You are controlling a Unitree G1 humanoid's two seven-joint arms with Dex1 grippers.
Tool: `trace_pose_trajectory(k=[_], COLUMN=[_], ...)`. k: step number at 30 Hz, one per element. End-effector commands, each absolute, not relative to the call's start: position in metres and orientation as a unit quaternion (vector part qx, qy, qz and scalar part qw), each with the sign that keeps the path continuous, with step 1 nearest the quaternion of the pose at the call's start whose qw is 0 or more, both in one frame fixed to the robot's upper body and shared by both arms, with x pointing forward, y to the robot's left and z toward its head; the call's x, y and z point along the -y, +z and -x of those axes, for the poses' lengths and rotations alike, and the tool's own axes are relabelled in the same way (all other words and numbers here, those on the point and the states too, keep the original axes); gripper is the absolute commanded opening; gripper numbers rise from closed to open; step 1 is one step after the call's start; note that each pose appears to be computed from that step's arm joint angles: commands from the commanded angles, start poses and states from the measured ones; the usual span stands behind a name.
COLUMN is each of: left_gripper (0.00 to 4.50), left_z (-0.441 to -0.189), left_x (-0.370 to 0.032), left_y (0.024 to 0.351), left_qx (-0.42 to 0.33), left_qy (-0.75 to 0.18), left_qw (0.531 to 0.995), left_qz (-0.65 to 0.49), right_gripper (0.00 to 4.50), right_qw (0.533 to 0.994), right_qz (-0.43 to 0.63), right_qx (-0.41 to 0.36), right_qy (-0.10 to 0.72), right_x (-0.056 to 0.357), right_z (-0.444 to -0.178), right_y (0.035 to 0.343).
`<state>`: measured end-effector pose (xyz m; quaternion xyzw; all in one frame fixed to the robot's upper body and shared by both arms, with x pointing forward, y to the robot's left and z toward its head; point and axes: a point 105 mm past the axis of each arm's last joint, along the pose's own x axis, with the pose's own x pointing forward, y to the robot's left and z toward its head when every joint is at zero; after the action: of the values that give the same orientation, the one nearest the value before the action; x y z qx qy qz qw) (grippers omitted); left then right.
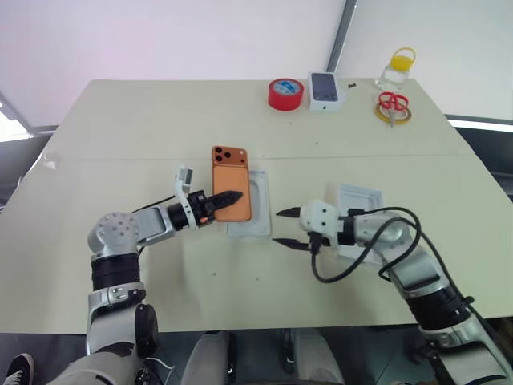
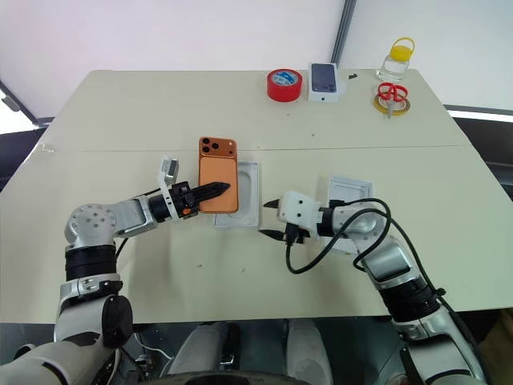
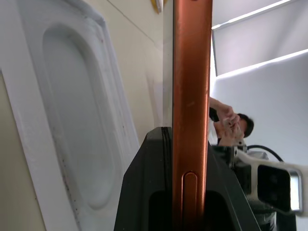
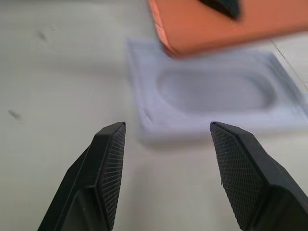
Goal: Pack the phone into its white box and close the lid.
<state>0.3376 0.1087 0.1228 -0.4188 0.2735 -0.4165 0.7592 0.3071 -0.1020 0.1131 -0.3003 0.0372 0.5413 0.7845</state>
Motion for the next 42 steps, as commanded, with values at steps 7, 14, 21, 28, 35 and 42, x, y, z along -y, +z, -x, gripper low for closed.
trace_pose_trajectory(k=[7, 14, 21, 28, 35, 42], left_gripper=[2.67, 4.15, 4.15, 4.15, 4.15, 4.15], left_z=[-0.338, -0.340, -0.329, -0.331, -0.335, -0.332], left_x=[-0.101, -0.100, -0.097, -0.102, -0.098, -0.107], left_y=[0.128, 0.139, 0.139, 0.133, 0.126, 0.119], left_qx=[-0.291, -0.305, -0.339, -0.349, -0.373, -0.390], left_qy=[-0.426, -0.430, -0.443, -0.426, -0.404, -0.383], left_qw=[0.742, 0.752, 0.765, 0.786, 0.803, 0.816], left_qz=[0.428, 0.395, 0.322, 0.281, 0.229, 0.188], right_gripper=[2.95, 2.95, 2.95, 2.95, 2.95, 2.95], right_qw=[0.787, 0.788, 0.789, 0.786, 0.784, 0.784], right_qz=[0.322, 0.320, 0.324, 0.328, 0.326, 0.326], right_qx=[-0.007, 0.000, 0.006, 0.008, 0.009, 0.009], right_qy=[0.526, 0.525, 0.522, 0.524, 0.528, 0.528], right_x=[0.102, 0.097, 0.094, 0.092, 0.088, 0.088], right_z=[-0.314, -0.316, -0.320, -0.320, -0.319, -0.319], right_y=[0.121, 0.120, 0.121, 0.118, 0.116, 0.115])
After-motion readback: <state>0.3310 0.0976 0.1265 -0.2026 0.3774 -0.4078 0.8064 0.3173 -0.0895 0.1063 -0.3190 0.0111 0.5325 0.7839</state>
